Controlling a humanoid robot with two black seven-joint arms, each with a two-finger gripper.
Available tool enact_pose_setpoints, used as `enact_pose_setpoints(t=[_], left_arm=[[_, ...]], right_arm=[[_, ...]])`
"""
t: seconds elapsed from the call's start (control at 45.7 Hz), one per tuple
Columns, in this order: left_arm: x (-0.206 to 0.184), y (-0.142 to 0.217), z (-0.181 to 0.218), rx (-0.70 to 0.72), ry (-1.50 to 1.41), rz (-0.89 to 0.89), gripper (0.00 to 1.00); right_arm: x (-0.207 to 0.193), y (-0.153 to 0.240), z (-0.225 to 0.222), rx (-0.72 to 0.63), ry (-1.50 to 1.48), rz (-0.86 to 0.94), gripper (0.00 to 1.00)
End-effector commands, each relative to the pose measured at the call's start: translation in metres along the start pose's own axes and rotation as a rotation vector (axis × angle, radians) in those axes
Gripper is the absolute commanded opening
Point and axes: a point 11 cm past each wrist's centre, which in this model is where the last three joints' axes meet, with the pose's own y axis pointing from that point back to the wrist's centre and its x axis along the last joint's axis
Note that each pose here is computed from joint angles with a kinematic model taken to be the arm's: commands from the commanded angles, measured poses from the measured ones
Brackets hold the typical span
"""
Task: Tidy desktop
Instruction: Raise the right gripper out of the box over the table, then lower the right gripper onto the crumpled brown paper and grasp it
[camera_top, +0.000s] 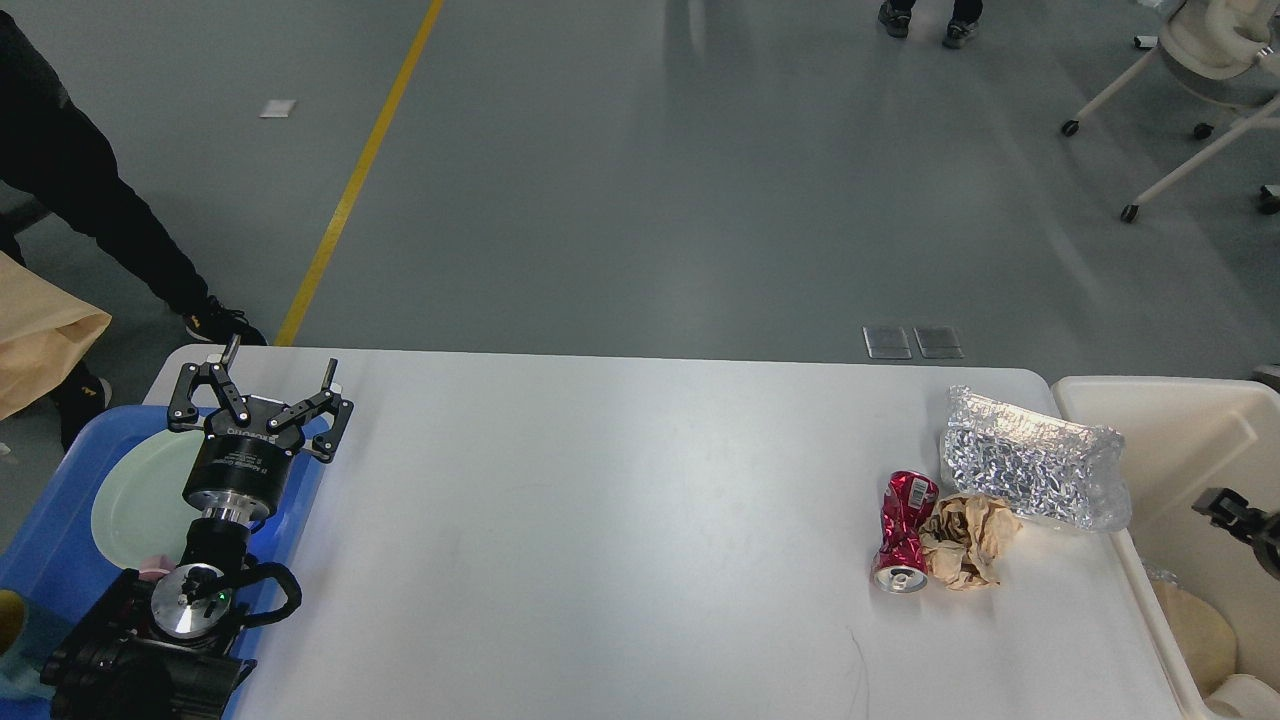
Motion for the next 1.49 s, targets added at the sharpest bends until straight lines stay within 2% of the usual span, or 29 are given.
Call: enact_pose_setpoints(t=[0.0, 0.153, 0.175, 0.394, 0.526, 0.723, 1.27, 1.467], left_arm=[[0.000, 0.000, 0.000, 0.000, 0.000, 0.000, 0.96], [0.000, 0.000, 0.000, 0.000, 0.000, 0.000, 0.96], [0.000, 0.000, 0.000, 0.000, 0.000, 0.000, 0.96], [0.000, 0.000, 0.000, 0.000, 0.000, 0.000, 0.96], [0.000, 0.000, 0.000, 0.000, 0.000, 0.000, 0.96], [0.000, 0.000, 0.000, 0.000, 0.000, 0.000, 0.96], [0.000, 0.000, 0.000, -0.001, 0.000, 0.000, 0.96], [0.000, 0.000, 0.000, -0.001, 0.000, 0.000, 0.96]], right_arm=[[0.035, 0.038, -0.033, 0.028, 0.126, -0.092, 1.00], [0.074, 0.107, -0.091, 0.109, 0.264, -0.224, 1.00], [0.083, 0.137, -0.114, 0.147, 0.320, -0.255, 1.00], [0.077, 0.249, -0.180, 0.225, 0.591, -0.355, 1.00], [0.064, 0.309, -0.187, 0.267, 0.701, -0.427, 1.00], [0.048, 0.387, -0.179, 0.378, 0.716, -0.440, 1.00], [0.031, 0.399, -0.183, 0.416, 0.715, -0.489, 1.00], [0.021, 0.372, -0.191, 0.416, 0.688, -0.498, 1.00]])
